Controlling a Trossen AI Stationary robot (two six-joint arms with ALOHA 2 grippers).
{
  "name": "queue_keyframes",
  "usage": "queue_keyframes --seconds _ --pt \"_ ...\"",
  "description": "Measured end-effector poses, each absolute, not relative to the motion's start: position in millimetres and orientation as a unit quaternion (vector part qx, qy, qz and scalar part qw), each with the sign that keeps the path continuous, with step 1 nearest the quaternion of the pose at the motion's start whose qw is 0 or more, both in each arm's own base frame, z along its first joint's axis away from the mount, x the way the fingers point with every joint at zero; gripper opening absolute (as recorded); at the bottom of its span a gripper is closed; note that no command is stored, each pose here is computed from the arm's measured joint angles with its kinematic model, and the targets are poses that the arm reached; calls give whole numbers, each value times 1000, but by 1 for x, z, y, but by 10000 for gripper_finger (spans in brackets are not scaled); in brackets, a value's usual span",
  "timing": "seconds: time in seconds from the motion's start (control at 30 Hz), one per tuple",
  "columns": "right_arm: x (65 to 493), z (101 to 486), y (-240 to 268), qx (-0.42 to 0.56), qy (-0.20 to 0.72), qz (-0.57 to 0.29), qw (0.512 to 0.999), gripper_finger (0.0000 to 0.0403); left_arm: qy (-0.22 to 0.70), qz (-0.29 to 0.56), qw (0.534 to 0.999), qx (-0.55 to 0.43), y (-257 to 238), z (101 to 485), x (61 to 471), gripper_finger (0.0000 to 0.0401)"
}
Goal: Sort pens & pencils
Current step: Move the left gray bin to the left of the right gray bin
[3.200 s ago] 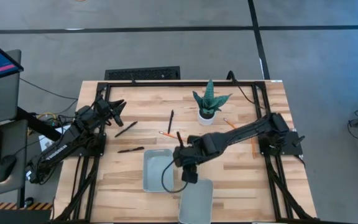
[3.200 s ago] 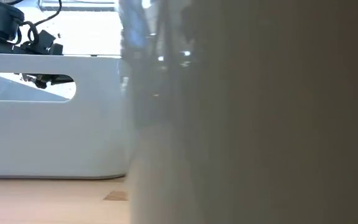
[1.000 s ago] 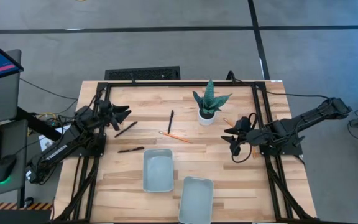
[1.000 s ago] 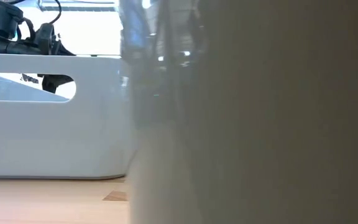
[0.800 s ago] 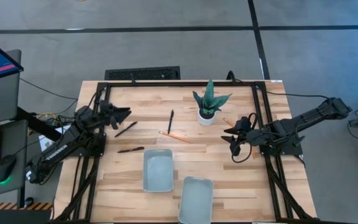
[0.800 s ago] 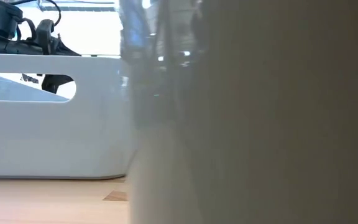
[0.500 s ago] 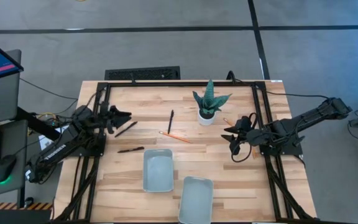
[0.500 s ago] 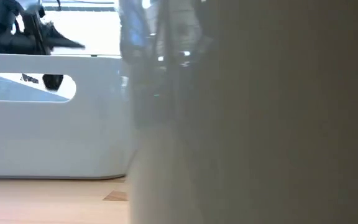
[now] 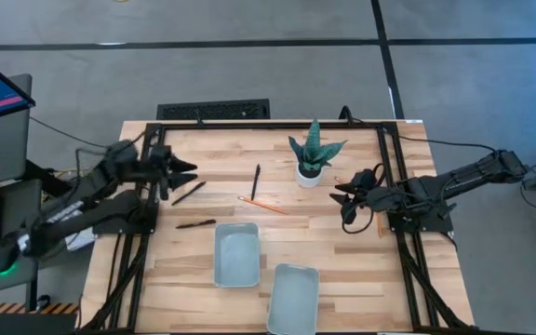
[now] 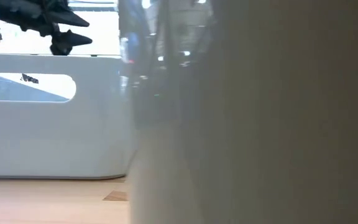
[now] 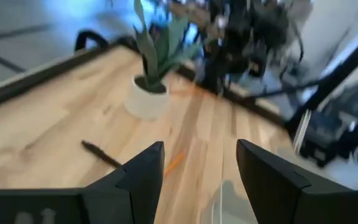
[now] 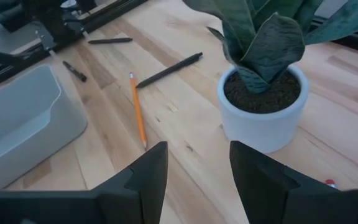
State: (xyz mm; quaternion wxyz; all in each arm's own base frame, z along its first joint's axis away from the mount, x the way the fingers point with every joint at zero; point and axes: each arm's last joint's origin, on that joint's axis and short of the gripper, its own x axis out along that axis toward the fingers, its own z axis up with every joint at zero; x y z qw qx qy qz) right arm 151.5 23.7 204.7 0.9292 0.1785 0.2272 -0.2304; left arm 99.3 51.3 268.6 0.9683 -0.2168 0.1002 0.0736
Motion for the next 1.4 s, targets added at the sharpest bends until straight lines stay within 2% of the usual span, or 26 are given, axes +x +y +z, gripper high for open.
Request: queue_keyframes --seconds 0.2,0.33,0.5,0.67,0.8,0.93,1.4 --pt "152 205 23 180 229 -228 929 196 226 41 954 -192 62 278 137 193" --pt "152 205 24 182 231 -224 929 194 286 27 949 -128 62 289 163 193" --pt "152 204 24 181 231 -224 929 192 338 -8 939 -68 48 309 193 193" --pt "151 204 24 180 234 -225 929 191 423 -14 906 -26 23 313 214 193" --pt "151 204 24 169 237 -222 931 190 481 -1 877 -1 6 302 228 193" --pt "151 204 24 159 240 -220 932 190 512 1 859 -17 -1 286 243 193" --pt "151 204 24 159 240 -219 932 189 600 -49 797 -51 -18 239 273 193"
